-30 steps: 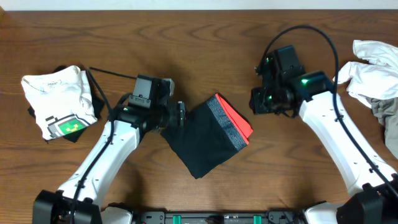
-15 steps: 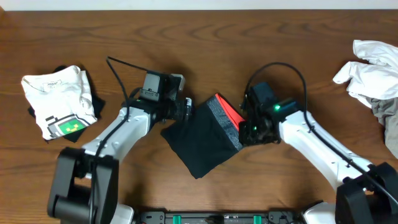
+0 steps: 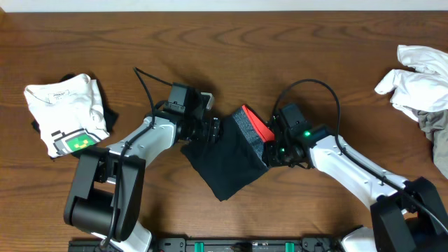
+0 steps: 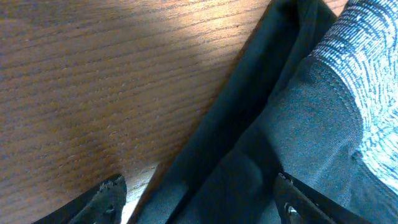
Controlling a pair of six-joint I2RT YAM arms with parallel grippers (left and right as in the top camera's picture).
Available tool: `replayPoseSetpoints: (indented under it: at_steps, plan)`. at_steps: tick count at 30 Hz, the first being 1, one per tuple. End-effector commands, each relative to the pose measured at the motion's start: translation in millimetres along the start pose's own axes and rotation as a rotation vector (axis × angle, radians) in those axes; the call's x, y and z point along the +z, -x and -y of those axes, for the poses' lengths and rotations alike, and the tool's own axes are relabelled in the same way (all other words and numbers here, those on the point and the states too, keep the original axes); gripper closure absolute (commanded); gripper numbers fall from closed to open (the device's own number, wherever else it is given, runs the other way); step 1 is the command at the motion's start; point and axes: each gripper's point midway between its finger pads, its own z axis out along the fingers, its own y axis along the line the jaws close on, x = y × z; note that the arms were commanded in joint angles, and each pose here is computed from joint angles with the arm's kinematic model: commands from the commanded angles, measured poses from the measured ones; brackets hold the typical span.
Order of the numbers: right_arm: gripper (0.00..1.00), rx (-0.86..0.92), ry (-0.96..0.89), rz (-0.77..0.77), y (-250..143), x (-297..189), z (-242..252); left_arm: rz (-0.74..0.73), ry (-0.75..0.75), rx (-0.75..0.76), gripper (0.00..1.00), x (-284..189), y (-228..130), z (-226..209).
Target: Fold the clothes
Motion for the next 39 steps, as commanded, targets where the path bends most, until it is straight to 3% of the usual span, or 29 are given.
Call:
replayPoseSetpoints:
  at_steps: [1,4,12,17,23,28,30,39]
  plan:
    - [0.6,0.017,0.0,-0.021,-3.0,14.0,1.5,-0.054,-0.004,-0.006,0.23,11.5,-12.8,-3.2]
    - [0.6,0.013,0.005,-0.005,4.9,26.7,1.7,-0.077,-0.008,-0.016,0.3,11.1,-18.4,-2.6]
    - [0.6,0.03,-0.047,0.117,39.5,37.3,20.0,-0.203,0.008,-0.07,0.75,6.6,-49.9,-5.1]
    - [0.59,0.085,-0.07,0.155,54.2,29.8,41.8,-0.229,0.011,-0.081,0.85,5.2,-56.4,-5.3]
    - [0.59,0.101,-0.065,0.131,52.7,24.5,61.6,-0.227,0.013,-0.097,0.83,5.1,-55.9,-5.3]
    - [0.57,0.109,-0.085,0.112,48.0,14.1,75.6,-0.195,0.009,-0.086,0.53,5.0,-47.6,-4.1]
    - [0.56,0.11,-0.087,0.128,50.4,5.4,79.8,-0.175,0.006,-0.077,0.32,2.6,-40.1,-2.0]
    - [0.55,0.112,-0.081,0.185,56.4,-20.0,79.1,-0.03,-0.013,-0.015,0.27,-20.9,-3.9,12.4]
